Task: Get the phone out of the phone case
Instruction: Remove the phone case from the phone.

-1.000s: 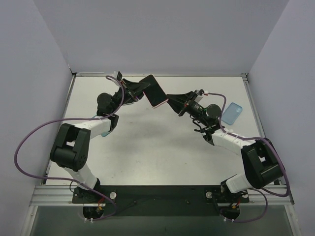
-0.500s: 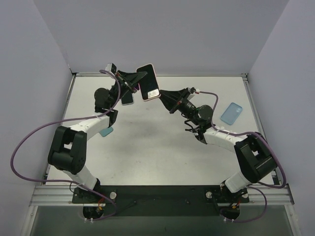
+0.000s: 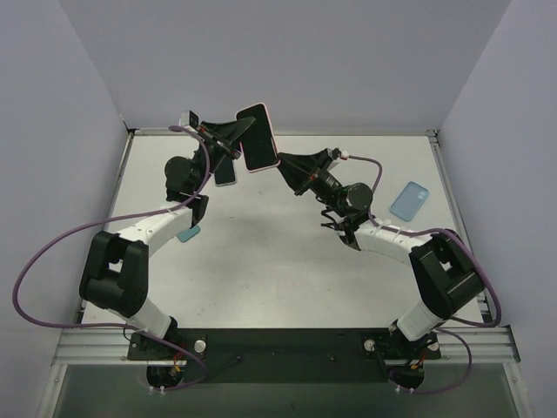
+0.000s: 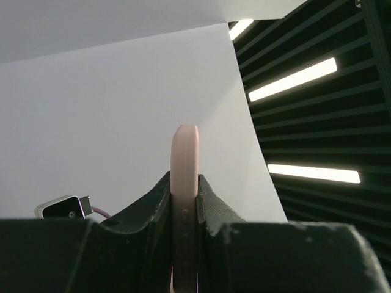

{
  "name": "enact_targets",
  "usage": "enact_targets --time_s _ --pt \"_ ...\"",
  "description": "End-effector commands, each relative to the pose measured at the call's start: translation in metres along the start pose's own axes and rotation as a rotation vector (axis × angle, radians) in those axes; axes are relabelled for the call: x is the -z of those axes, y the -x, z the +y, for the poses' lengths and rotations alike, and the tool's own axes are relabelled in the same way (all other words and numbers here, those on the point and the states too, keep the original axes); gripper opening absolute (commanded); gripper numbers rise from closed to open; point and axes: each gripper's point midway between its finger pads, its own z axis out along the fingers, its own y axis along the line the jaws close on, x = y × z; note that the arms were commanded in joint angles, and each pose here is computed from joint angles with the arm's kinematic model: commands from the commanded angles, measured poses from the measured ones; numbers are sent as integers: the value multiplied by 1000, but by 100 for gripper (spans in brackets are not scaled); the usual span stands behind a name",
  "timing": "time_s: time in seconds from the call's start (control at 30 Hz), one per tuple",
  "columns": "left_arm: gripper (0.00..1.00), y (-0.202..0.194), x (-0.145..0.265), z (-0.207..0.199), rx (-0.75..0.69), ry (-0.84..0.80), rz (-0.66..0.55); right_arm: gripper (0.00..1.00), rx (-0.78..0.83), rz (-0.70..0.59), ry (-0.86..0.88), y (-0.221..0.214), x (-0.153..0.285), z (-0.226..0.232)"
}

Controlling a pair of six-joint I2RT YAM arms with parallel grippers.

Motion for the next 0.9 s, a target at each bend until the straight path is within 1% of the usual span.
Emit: enact_targets --time_s 0.0,0.1,0.17,0.2,0.23,0.27,0.3,0.33,0.43,0.5,0.53,0.6,0.63,0.67,0.73,0.87 --pt "0 -75 42 -188 -3 -600 198 0 -33 95 15 -19 2 -16" --pt "0 -78 43 -191 8 -596 193 0 13 116 13 -20 -1 -19" --pt "0 -80 44 -192 19 -591 191 0 27 116 -54 -17 -3 -34" --pt "0 -80 45 -193 19 -591 188 0 96 117 -82 -15 -2 -43" --pt "0 -80 45 -193 19 -589 188 0 107 109 -171 -12 1 -60" --pt "0 -80 45 -194 18 -588 190 0 144 104 -222 -9 3 -70" --pt "0 -80 45 -193 23 -585 190 0 234 111 -248 -10 5 -74" --pt "0 -81 45 -194 24 -584 193 0 246 94 -347 -3 10 -94" --pt "0 -79 45 -195 37 -591 192 0 319 77 -444 5 15 -108" --pt "0 -80 45 -194 39 -588 196 0 342 77 -468 8 13 -109" --pt "0 -81 45 -195 37 -590 196 0 364 73 -530 12 19 -121" --pt "0 -81 44 -195 40 -586 194 0 425 58 -591 17 18 -122" --pt "0 -81 45 -195 43 -587 193 0 420 51 -687 20 28 -136" --pt "0 -81 44 -195 45 -586 192 0 475 59 -734 24 34 -141" --pt "0 -82 45 -197 47 -590 197 0 489 32 -822 31 41 -148" --pt "0 -83 44 -199 50 -592 199 0 532 16 -940 43 53 -159"
